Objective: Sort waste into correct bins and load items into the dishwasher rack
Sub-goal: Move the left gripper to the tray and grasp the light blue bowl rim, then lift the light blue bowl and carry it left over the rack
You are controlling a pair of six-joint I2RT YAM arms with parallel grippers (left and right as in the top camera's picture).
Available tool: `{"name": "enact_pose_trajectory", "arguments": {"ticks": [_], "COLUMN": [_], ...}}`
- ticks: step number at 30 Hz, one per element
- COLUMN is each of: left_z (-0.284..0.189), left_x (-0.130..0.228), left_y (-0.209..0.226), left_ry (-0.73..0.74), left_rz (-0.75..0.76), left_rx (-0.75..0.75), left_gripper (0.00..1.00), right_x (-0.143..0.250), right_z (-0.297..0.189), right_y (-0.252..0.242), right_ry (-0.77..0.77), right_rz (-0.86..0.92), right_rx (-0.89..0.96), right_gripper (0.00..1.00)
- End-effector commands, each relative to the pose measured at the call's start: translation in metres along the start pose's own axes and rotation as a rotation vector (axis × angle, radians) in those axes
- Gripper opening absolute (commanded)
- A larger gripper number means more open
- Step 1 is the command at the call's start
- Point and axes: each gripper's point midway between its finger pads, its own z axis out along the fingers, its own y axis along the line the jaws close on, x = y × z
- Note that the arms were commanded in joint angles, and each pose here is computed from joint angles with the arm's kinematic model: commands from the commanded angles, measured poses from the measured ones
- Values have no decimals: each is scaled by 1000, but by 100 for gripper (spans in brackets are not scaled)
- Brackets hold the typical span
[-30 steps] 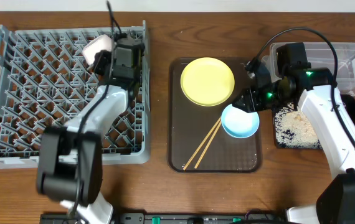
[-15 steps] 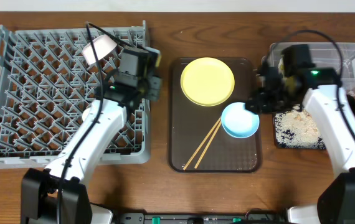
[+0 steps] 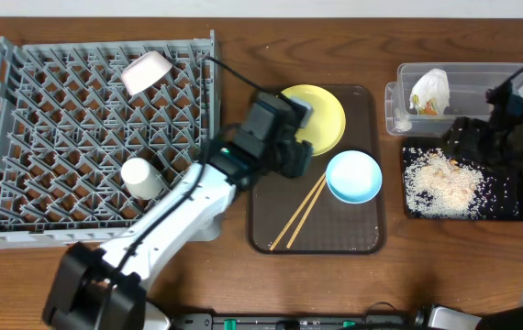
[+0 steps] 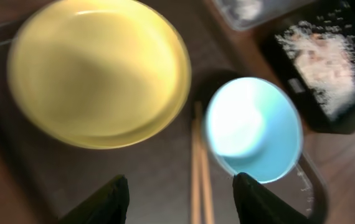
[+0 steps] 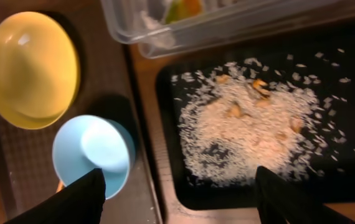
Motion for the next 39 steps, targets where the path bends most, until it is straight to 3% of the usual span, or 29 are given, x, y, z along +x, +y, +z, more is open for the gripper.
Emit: {"name": "enact_pose_trajectory", "arguments": {"ticks": [1, 15, 21, 31, 39], "left_z": [24, 100, 111, 108, 75], "left_x": [9, 48, 65, 63, 25], "left_y": [-10, -16, -22, -25, -11], "left_ry": [31, 118, 162, 159, 41], "left_rz": [-63, -32, -18, -12, 5], "left_rx": [26, 35, 39, 43, -43], "left_gripper": [57, 55, 42, 7, 6], "right_x": [-3, 0, 1, 1, 1], "right_z": [-5, -5, -5, -5, -5], "right_y": [-2, -1, -1, -1, -1], "right_ry": [-11, 1, 4, 7, 7], "right_rz": [8, 9, 9, 10, 6], "right_rx": [4, 4, 4, 4, 4], "right_gripper": [76, 76, 76, 76, 76]}}
